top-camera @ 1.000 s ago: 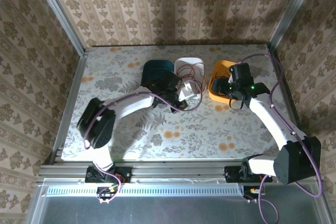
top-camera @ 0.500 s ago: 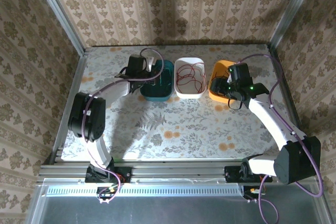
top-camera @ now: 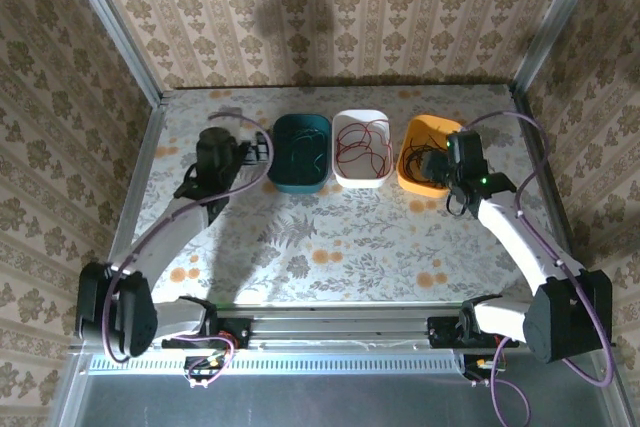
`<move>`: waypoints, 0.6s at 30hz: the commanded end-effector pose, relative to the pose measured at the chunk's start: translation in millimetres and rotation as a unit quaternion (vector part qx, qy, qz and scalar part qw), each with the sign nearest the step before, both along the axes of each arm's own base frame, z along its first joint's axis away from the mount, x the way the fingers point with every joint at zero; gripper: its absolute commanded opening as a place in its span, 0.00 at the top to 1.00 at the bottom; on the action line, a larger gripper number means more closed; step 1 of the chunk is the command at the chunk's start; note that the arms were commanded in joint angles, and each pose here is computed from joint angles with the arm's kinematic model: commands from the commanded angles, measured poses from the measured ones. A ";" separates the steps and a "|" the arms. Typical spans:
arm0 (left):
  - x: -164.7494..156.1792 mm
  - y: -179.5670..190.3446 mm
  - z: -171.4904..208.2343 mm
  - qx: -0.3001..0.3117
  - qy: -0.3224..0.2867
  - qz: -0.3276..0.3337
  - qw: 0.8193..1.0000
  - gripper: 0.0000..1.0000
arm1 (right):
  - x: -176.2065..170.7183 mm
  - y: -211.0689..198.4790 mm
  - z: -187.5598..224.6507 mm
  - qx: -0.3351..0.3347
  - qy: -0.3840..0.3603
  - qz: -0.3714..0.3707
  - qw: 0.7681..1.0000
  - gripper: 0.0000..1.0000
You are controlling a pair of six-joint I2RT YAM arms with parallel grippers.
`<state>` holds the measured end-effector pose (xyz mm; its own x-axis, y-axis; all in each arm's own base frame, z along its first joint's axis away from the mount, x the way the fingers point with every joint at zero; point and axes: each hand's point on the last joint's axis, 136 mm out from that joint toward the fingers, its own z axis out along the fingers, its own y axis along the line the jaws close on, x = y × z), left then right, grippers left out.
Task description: Untangle the cables
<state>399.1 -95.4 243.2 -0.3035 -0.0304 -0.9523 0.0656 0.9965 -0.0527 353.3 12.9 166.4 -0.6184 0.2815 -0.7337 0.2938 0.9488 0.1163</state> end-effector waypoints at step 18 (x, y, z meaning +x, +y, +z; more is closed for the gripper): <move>18.5 82.5 -140.4 0.195 0.079 0.078 0.974 0.00 | 38.7 -34.2 -53.9 -0.145 -0.178 0.020 0.973 0.00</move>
<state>391.6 8.6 77.7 -0.5992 0.1860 -0.7787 -0.1496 0.9295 0.3371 385.8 -28.2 91.3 -0.4226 0.0170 -0.9062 0.3041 0.9445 -0.1240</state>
